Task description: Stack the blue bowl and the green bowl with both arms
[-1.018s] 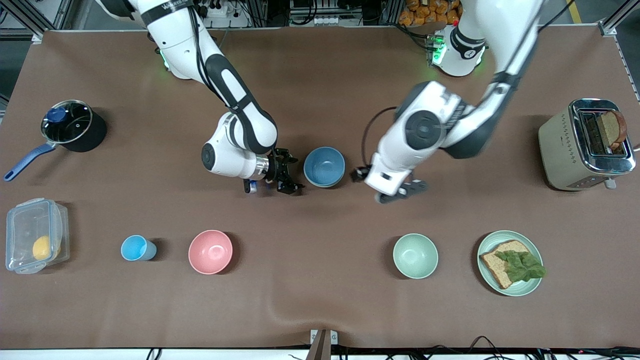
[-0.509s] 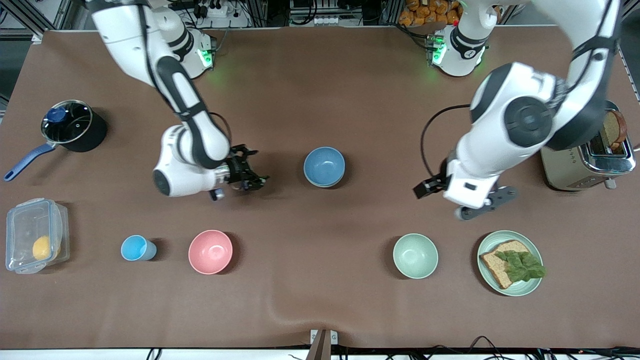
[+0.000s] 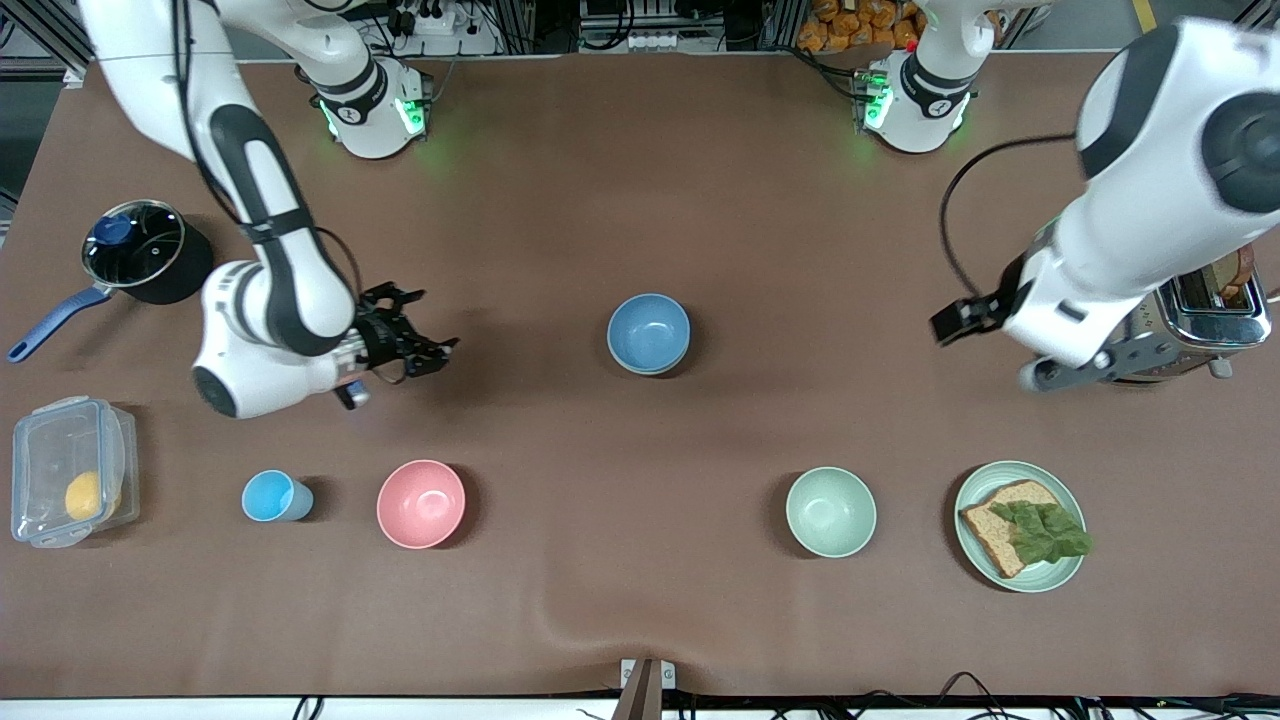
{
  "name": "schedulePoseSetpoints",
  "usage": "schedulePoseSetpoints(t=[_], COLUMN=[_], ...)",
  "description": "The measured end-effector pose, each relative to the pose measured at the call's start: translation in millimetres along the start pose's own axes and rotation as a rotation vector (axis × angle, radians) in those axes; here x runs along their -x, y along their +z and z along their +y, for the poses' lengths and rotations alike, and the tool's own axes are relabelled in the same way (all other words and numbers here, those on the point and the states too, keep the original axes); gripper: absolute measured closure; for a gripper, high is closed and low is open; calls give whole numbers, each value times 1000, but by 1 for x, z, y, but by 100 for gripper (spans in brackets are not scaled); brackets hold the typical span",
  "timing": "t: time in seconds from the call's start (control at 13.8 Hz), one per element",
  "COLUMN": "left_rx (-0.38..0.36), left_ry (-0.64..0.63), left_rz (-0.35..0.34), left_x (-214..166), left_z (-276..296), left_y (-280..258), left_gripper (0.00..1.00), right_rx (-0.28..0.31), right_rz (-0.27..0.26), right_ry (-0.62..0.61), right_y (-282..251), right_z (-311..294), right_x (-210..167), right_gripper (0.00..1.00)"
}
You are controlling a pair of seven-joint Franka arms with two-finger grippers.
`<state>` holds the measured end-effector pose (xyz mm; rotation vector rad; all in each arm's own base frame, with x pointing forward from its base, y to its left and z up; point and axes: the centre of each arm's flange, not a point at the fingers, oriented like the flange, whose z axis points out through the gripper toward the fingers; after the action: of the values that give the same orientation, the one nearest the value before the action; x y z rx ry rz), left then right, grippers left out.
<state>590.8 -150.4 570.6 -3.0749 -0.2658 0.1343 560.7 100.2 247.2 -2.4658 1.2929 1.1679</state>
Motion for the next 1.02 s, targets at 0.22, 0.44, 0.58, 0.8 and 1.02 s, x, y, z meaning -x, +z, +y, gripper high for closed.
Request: schedulePoseSetpoints(t=[0.22, 0.44, 0.58, 0.8, 1.02], left_rx=[-23, -39, -46, -28, -11], left_ry=[59, 138, 186, 174, 152], left_rz=[3, 13, 6, -1, 6], left_x=[29, 61, 67, 58, 55], left_z=[-8, -16, -35, -63, -82], left_y=[-18, -36, -44, -46, -52], left_gripper=[0, 0, 0, 0, 0], right_rx=[24, 15, 75, 246, 326], right_rz=[21, 59, 134, 294, 402], right_ry=[-116, -185, -245, -412, -555], right_y=[-57, -89, -102, -111, -117], right_z=[35, 62, 58, 25, 4], right_x=[-28, -50, -31, 52, 128], right_gripper=[0, 0, 0, 0, 0])
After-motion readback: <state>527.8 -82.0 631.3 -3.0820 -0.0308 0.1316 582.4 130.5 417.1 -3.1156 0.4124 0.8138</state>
